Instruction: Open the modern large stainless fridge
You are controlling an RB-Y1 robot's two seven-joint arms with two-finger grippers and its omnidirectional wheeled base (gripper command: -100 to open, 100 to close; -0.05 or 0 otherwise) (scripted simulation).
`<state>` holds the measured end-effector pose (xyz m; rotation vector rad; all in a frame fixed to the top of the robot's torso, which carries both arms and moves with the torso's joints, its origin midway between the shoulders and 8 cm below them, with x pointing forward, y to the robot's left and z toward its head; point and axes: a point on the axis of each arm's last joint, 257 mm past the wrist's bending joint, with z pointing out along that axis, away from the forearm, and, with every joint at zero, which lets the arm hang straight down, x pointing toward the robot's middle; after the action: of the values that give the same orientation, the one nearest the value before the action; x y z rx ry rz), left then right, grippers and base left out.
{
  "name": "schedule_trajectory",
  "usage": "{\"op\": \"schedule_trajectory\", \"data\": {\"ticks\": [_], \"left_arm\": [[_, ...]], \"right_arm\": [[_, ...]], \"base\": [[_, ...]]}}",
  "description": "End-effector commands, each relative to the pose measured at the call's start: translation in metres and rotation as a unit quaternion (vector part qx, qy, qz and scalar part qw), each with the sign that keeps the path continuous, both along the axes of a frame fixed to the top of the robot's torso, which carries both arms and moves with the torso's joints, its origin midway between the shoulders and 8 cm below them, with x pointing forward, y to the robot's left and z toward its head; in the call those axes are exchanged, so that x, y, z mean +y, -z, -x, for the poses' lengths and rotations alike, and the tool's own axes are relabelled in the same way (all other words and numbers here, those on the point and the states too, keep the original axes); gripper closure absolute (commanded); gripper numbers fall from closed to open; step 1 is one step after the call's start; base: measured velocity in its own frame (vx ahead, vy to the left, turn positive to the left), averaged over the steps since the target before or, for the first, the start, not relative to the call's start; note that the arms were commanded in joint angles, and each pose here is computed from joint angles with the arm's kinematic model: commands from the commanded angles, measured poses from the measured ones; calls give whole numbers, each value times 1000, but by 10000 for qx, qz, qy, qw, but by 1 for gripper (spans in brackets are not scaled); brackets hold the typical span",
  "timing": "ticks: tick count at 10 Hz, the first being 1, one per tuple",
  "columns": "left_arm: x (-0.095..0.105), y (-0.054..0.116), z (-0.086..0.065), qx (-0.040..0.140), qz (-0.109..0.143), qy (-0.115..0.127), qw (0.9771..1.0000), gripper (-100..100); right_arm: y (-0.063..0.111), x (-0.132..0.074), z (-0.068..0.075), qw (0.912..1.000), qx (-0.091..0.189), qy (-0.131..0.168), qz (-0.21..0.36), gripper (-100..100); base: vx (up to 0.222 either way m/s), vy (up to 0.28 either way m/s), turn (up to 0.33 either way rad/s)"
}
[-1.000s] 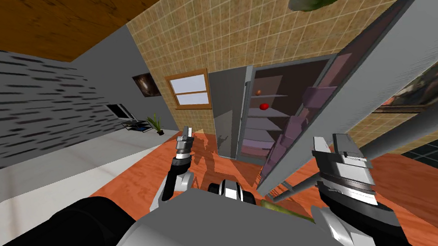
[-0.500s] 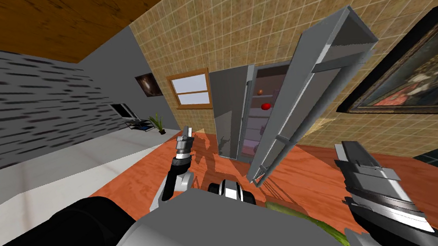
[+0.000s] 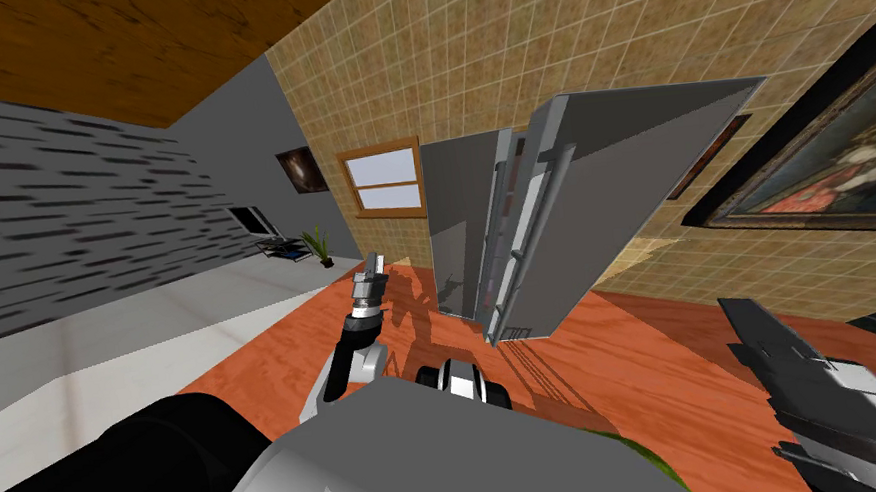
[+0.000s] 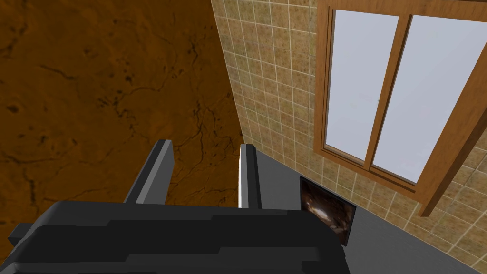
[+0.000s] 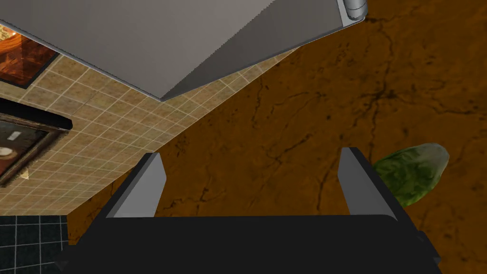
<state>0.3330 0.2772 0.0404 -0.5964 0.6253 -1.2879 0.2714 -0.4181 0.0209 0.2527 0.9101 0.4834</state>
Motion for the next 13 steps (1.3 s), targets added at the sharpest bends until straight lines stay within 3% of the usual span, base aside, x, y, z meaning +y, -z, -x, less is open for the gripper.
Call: {"op": "schedule_trajectory", "data": {"ticks": [1,2,5,6,7,8,9,10,11,12,13], "left_arm": [[0,0,0,0,0,0,10000,0],[0,0,0,0,0,0,10000,0],[0,0,0,0,0,0,10000,0],[0,0,0,0,0,0,10000,0],[0,0,0,0,0,0,10000,0],[0,0,0,0,0,0,10000,0],[0,0,0,0,0,0,10000,0],[0,0,0,0,0,0,10000,0],[0,0,0,0,0,0,10000,0],[0,0,0,0,0,0,10000,0],[0,0,0,0,0,0,10000,0]], "right_arm": [[-2,-21,12,9976,190,339,573,-100],[2,-30,18,9932,398,498,977,-100],[-10,-50,32,9822,532,829,1597,-100],[-9,-58,37,9716,720,955,2042,-100],[-16,-62,41,9689,693,1040,2134,-100],[-16,-69,45,9555,877,1134,2579,-100],[-24,-74,49,9519,846,1224,2679,-100],[-24,-79,52,9357,1005,1292,3125,-100],[-32,-83,56,9313,987,1378,3225,-100],[-32,-89,59,9125,1147,1436,3656,-100],[-42,-92,62,9070,1109,1508,3773,-100]], "base": [[7,-10,24],[10,-10,43],[6,-11,30],[6,-14,37],[4,-14,19],[4,-13,39],[2,-15,15],[2,-24,26],[3,-20,13],[0,-19,18],[-3,-21,11]]}}
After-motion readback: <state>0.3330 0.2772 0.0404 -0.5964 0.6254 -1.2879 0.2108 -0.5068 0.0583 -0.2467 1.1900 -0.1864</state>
